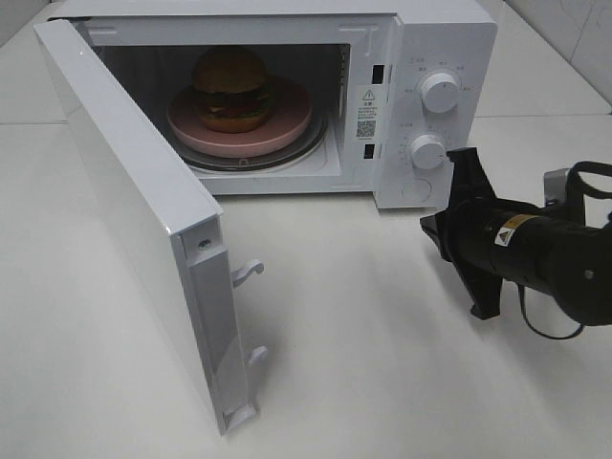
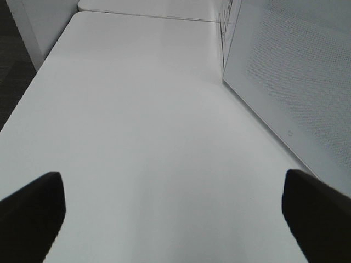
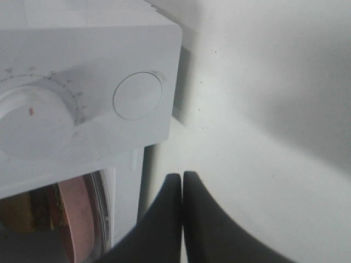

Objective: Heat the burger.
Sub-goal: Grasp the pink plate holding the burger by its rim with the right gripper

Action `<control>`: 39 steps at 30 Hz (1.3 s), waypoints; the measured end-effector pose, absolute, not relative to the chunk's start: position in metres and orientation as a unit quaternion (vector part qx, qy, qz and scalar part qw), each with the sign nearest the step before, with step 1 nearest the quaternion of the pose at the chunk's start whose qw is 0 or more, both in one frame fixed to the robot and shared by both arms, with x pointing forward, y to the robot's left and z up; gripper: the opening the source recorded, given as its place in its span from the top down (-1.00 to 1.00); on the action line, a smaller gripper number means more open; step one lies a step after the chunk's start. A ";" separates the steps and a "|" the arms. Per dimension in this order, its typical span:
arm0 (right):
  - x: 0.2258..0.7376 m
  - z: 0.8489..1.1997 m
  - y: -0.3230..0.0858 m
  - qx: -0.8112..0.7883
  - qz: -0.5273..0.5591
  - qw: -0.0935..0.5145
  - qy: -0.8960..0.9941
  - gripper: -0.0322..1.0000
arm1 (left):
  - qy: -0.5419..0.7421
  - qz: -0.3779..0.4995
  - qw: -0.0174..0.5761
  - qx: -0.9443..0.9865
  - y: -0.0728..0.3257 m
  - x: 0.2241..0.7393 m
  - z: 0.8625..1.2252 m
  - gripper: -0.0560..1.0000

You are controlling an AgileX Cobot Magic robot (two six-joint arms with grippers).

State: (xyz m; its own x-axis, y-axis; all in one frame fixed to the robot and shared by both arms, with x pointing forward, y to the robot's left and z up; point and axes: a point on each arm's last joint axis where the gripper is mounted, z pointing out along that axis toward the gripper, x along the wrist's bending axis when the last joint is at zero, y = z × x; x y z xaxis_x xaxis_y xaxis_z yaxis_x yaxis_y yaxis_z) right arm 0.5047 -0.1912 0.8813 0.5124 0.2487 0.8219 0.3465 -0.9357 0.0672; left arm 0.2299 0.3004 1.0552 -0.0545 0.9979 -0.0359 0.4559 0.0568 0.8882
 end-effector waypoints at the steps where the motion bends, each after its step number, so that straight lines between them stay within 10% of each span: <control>1: 0.505 0.881 -0.191 -0.868 -0.463 0.053 -0.171 0.89 | 0.626 0.367 0.369 0.580 0.300 0.230 1.055 -0.99; 24: 0.455 0.994 -0.201 -0.694 -0.353 -0.099 -0.619 0.89 | 0.626 0.367 0.369 0.580 0.300 0.230 1.055 -0.99; 39: 0.438 1.035 -0.203 -0.580 -0.192 -0.059 -0.790 0.89 | 0.626 0.367 0.369 0.580 0.300 0.230 1.055 -0.99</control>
